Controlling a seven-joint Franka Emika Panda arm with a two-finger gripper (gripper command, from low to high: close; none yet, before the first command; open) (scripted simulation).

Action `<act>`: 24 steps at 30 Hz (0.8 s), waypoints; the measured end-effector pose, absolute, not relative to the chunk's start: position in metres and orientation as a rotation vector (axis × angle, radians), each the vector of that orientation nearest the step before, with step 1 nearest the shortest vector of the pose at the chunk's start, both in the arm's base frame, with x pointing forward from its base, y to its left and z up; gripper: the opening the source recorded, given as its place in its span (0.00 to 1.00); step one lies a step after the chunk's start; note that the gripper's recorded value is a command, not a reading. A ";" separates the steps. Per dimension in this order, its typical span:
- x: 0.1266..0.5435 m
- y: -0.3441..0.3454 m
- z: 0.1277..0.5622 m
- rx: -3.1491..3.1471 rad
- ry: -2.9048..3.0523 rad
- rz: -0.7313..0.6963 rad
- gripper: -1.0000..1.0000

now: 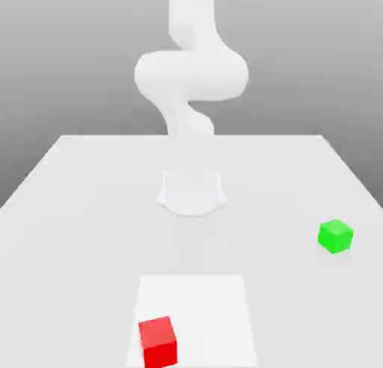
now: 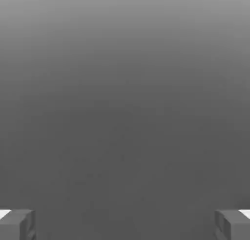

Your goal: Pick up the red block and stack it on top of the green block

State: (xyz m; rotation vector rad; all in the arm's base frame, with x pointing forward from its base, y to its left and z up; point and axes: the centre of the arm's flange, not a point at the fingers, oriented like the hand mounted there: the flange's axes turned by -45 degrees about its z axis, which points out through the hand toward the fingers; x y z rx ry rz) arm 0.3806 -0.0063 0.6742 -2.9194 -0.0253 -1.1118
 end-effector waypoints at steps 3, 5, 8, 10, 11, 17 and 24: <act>0.418 -0.013 0.624 -2.954 -0.081 -0.976 0.50; 0.439 -0.016 0.590 -2.973 -0.115 -0.890 0.50; 0.465 -0.020 0.537 -3.000 -0.164 -0.762 0.50; 0.478 -0.023 0.500 -3.017 -0.195 -0.676 0.50; 0.484 -0.024 0.481 -3.024 -0.211 -0.633 0.50; 0.501 -0.033 0.367 -3.066 -0.303 -0.377 0.50; 0.487 -0.047 0.239 -3.104 -0.413 -0.074 0.50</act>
